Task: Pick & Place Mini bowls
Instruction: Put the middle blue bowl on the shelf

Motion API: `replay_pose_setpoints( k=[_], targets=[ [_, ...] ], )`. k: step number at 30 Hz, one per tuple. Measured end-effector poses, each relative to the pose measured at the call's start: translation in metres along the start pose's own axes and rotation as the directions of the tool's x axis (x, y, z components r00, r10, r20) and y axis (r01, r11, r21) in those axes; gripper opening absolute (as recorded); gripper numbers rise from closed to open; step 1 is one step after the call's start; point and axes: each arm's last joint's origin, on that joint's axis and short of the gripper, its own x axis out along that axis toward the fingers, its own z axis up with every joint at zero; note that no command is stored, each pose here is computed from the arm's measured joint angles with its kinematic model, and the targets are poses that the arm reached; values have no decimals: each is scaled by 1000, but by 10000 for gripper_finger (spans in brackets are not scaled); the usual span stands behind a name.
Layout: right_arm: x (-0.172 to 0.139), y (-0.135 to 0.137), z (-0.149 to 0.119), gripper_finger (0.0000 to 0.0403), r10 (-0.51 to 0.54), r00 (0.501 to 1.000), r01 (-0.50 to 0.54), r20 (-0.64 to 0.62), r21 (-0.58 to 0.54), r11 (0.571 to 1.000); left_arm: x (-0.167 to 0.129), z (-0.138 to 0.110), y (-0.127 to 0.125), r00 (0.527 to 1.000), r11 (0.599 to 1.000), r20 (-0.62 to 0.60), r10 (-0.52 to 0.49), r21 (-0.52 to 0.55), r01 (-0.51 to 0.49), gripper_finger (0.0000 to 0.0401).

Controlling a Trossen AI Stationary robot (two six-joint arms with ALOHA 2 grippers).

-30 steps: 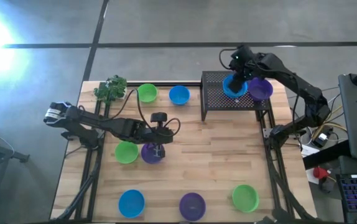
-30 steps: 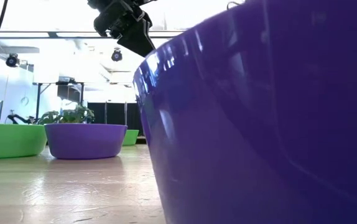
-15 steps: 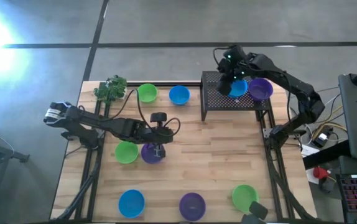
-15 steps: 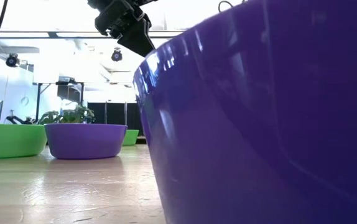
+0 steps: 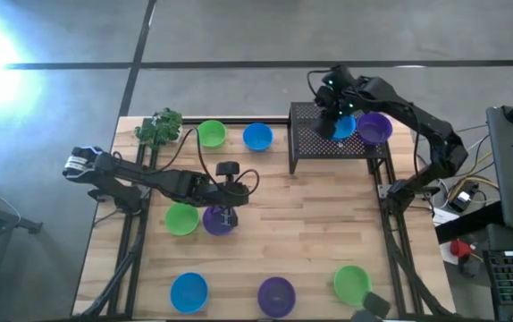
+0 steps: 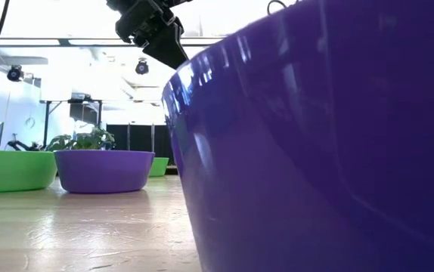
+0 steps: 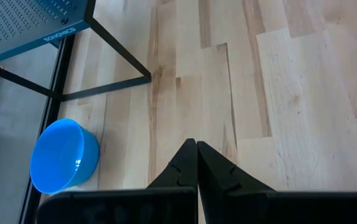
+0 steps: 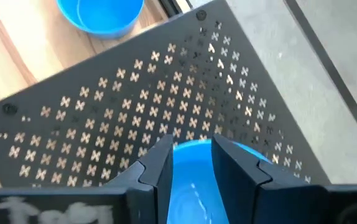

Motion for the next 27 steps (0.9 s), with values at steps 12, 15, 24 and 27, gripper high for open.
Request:
replay_pose_setpoints(
  k=[12,15,24,27],
  targets=[
    [-3,-2,6,94,-35,997,35,68,1,999,0,0,0,1000,1000,0,0,-15,0,0],
    [0,-2,7,89,-35,997,35,69,3,999,0,0,0,1000,1000,0,0,-22,0,0],
    [16,-2,5,91,-21,1000,21,-10,0,1000,0,0,0,1000,1000,0,0,-23,0,0],
    [14,-3,4,93,-65,998,65,-27,-1,998,0,0,0,1000,1000,0,0,-23,0,0]
  ],
)
